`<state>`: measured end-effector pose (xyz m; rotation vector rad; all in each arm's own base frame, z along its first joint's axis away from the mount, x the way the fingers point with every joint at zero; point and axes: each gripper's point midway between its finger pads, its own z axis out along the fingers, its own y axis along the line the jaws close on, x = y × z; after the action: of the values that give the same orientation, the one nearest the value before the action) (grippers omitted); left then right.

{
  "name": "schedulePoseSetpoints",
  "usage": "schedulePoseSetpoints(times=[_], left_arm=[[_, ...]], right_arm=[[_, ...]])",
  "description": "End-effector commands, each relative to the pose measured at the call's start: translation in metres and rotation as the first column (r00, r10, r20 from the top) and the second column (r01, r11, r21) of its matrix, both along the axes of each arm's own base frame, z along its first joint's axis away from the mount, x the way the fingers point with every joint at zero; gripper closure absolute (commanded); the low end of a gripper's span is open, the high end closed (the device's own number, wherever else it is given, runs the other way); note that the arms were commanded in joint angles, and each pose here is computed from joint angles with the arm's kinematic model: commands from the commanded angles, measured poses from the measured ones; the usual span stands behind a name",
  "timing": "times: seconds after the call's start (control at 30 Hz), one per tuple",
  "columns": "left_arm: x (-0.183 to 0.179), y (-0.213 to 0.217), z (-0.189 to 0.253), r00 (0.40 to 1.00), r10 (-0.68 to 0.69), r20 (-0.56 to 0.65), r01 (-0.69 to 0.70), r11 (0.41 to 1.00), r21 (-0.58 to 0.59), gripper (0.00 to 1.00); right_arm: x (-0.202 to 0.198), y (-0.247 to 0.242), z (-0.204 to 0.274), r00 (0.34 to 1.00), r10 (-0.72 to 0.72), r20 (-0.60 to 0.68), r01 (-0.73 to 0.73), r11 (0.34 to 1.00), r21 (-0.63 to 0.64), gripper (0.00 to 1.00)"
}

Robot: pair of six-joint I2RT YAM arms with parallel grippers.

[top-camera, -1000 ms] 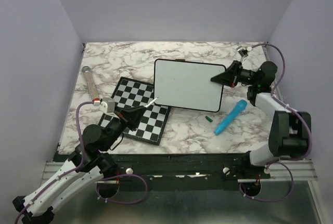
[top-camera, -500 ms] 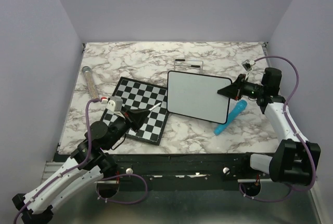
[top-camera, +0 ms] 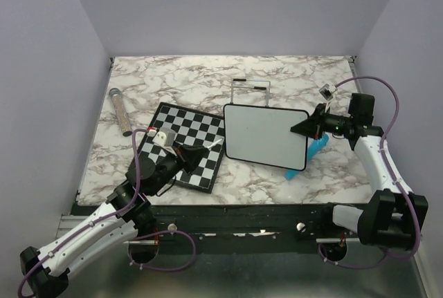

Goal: Write a sentence on the whiteboard
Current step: Put down the whiteboard at the center of the board.

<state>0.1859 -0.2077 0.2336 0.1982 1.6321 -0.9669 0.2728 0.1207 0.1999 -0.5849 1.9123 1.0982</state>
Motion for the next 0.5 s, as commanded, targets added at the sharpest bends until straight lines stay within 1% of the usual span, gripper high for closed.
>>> schedulePoseSetpoints(times=[0.0, 0.27, 0.47], left_arm=[[0.001, -0.006, -0.002, 1.000, -0.017, 0.006, 0.017, 0.999, -0.033, 1.00], [0.004, -0.011, -0.009, 1.000, -0.017, -0.025, 0.014, 0.995, -0.101, 1.00], [0.012, -0.010, -0.015, 0.998, 0.023, -0.051, -0.030, 0.989, -0.142, 1.00]], right_arm=[[0.006, -0.005, -0.013, 1.000, 0.024, -0.019, -0.024, 0.999, -0.042, 0.99], [0.007, -0.007, -0.020, 0.998, 0.052, -0.037, -0.053, 0.998, -0.040, 0.99], [0.007, -0.010, -0.019, 0.998, 0.046, -0.030, -0.048, 0.998, -0.041, 1.00]])
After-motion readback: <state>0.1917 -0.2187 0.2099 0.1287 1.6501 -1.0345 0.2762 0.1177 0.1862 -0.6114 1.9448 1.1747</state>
